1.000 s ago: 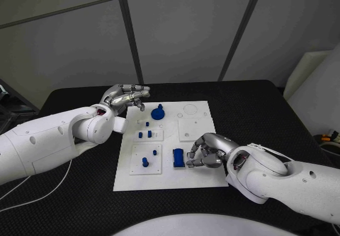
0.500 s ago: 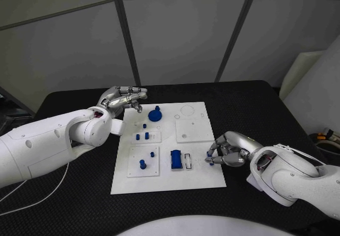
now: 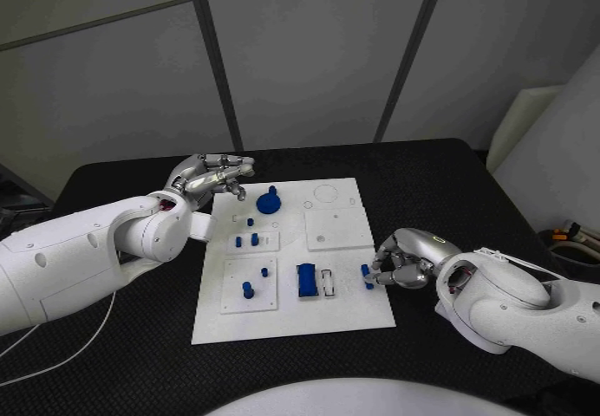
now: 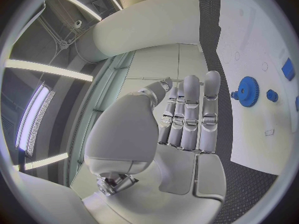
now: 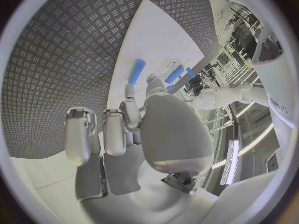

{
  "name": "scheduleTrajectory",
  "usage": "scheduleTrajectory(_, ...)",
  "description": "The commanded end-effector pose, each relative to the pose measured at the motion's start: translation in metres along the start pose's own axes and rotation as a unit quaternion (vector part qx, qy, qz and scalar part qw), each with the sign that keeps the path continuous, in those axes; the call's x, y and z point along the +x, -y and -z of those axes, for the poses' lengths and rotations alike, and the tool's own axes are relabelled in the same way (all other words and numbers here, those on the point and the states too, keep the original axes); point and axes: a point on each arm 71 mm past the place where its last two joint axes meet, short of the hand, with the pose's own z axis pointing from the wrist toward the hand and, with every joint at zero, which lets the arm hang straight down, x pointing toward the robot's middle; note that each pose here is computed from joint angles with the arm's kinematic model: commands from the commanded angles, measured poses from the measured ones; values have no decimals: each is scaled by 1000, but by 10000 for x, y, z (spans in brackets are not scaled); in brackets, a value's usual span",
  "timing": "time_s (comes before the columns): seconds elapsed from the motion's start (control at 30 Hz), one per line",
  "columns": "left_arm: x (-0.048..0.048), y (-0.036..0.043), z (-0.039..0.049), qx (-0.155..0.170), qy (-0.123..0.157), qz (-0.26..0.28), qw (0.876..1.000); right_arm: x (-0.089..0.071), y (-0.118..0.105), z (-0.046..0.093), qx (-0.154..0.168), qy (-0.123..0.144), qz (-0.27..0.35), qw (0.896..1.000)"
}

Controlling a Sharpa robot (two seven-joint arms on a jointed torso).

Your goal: Assemble the parts on the task board

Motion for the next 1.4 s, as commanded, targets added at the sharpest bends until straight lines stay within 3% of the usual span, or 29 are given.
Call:
scheduleTrajectory(0.03, 12, 10, 0, 2, -5, 2, 1000, 0, 7, -29, 13, 6, 29, 999)
scheduleTrajectory(0.77, 5, 7, 4, 1, -5, 3, 1000, 156, -73, -172, 16, -46, 70, 996)
scheduleTrajectory(1.4, -4, 4, 13, -1, -6, 3, 1000, 226, -155, -211, 16, -53, 148, 987)
